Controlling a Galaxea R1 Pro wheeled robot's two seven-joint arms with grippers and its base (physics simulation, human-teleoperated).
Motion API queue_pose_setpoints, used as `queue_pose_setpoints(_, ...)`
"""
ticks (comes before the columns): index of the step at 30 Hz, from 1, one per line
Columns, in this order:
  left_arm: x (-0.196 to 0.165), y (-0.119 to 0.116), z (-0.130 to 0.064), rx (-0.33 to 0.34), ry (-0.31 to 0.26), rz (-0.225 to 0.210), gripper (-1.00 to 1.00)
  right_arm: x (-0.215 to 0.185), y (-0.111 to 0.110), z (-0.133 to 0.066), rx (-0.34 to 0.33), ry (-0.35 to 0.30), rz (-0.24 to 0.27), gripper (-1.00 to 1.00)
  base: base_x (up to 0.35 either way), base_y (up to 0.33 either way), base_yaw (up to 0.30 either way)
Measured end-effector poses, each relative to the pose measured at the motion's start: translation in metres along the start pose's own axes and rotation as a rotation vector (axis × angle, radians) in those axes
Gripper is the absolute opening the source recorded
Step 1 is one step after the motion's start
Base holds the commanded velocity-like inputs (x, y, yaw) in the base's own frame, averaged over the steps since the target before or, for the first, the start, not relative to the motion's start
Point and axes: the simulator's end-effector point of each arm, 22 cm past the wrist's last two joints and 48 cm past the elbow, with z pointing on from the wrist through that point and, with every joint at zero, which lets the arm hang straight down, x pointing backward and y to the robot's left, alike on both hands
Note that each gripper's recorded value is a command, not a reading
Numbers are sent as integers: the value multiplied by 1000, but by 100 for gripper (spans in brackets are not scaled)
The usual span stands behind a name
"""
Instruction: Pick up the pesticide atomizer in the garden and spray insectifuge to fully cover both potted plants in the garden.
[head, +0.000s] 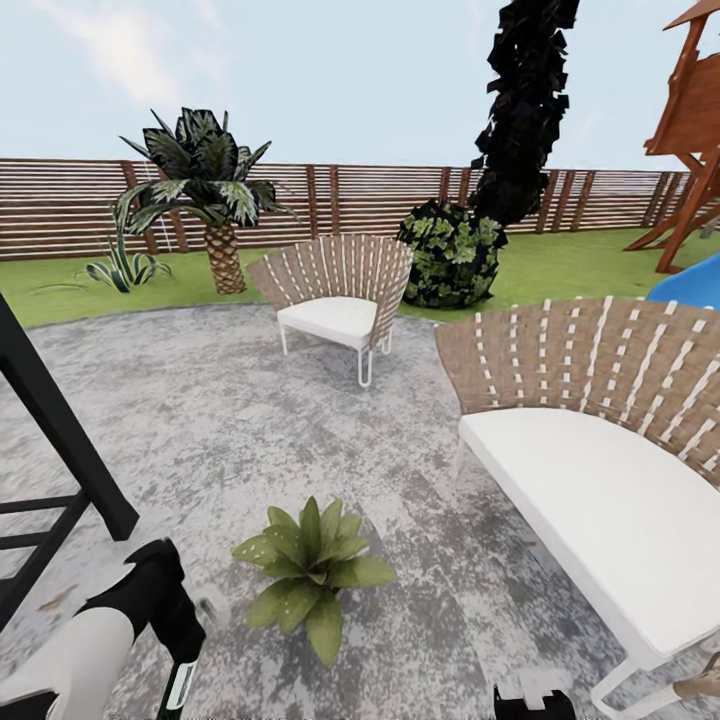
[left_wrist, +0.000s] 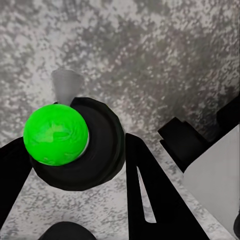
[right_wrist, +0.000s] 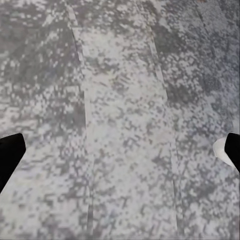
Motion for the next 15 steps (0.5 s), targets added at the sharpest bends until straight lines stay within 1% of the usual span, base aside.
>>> queue_pose_setpoints(5,3,3,13,-2,10,1,-100,17,-3,7,27,23,54,100,0,0,0)
queue_pose_setpoints(9,9,7,25,-8,25,3,-100,28,-1,12,30,32,62,100,0,0,0)
queue_pose_setpoints(15,17,15,39,-22,36,-6,-100,42,3,20,29,39,60,100,0,0,0)
